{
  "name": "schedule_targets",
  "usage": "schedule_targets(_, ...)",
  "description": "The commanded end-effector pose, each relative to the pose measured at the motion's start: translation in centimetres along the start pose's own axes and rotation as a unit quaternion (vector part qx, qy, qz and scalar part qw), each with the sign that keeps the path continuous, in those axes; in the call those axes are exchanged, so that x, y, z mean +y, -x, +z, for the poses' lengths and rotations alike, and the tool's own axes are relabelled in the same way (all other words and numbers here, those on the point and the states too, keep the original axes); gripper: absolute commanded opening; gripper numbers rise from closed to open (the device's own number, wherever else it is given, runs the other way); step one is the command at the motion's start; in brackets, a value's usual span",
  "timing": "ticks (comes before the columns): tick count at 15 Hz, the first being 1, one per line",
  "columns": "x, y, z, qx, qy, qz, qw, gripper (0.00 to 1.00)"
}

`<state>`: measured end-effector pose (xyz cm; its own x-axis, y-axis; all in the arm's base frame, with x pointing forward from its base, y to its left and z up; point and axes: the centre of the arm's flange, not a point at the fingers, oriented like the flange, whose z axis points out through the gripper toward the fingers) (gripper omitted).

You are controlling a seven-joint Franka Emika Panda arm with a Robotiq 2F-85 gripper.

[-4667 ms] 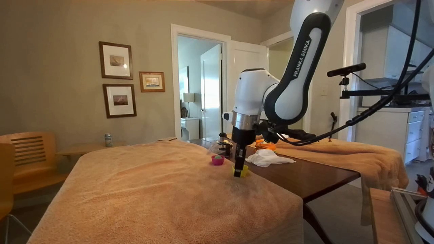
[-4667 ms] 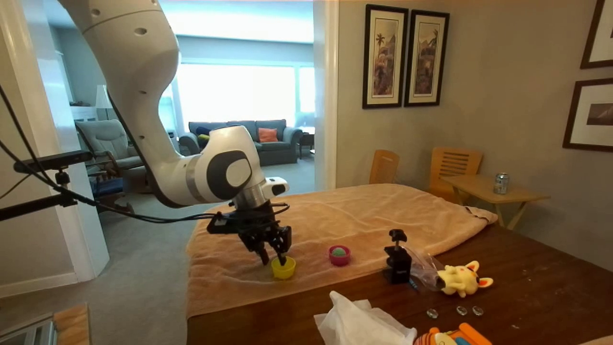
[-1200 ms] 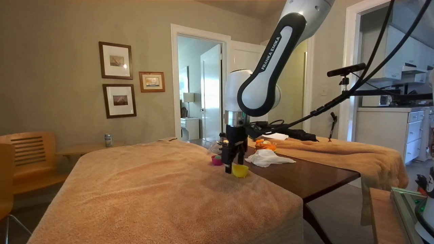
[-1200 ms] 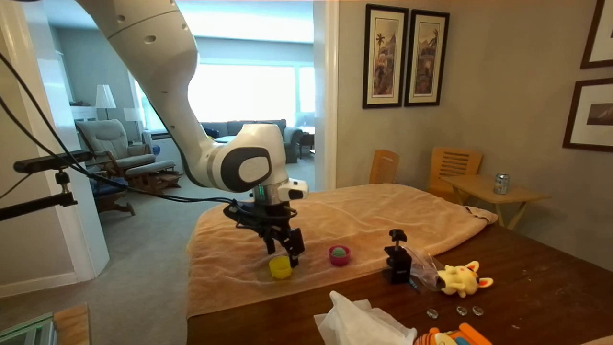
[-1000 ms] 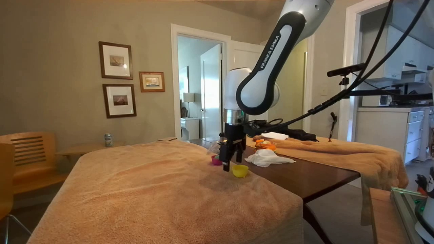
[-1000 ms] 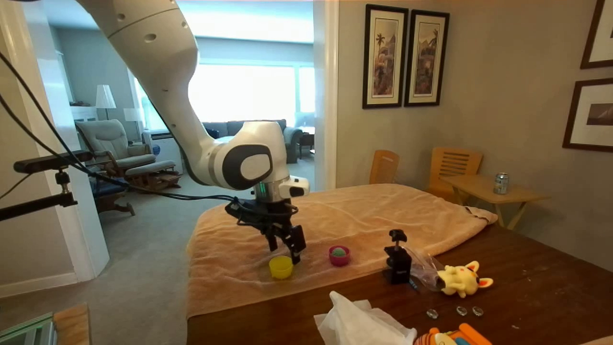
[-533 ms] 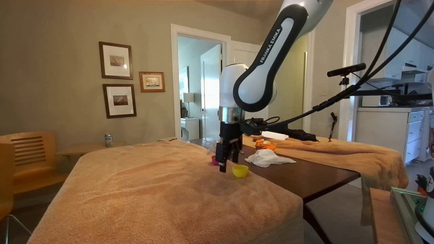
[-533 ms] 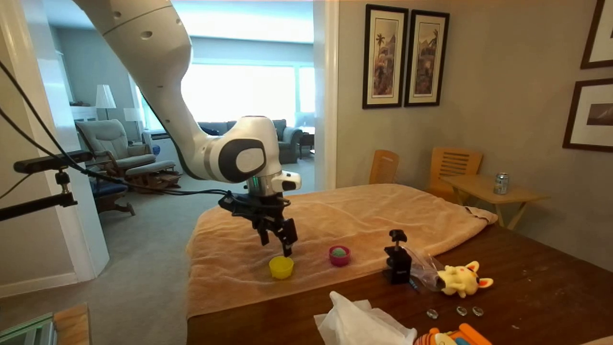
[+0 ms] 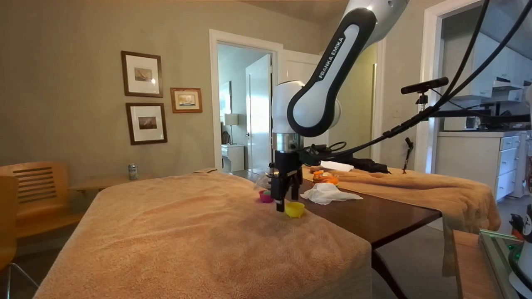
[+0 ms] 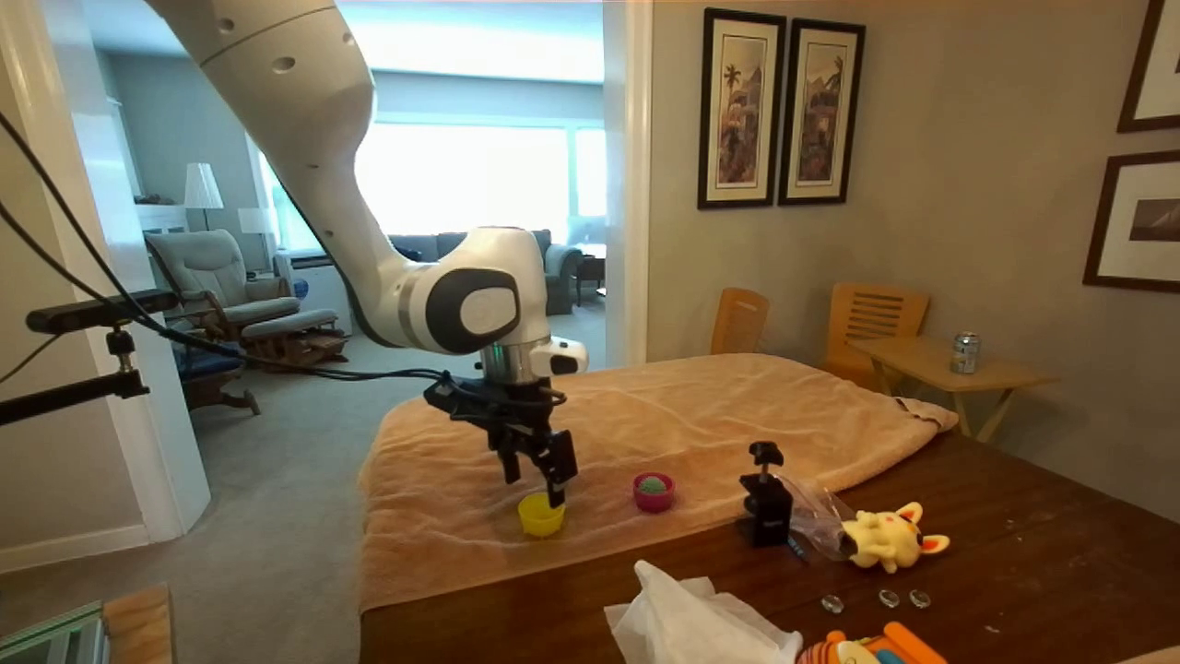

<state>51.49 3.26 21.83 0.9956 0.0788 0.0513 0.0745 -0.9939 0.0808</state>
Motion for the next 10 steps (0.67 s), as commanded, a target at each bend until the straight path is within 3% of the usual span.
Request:
schedule_targets(1,1.9,-0.3,0.8,0.012,-0.01,-0.016,0.9998,1.0)
schedule_targets(5,2.4,-0.3,1.5,0.011,-0.018,-0.03,0.9993,1.0)
schedule_targets(10,-0.7,-0.2,-0.9,0.021,-0.006,-0.065,0.9976,1.0)
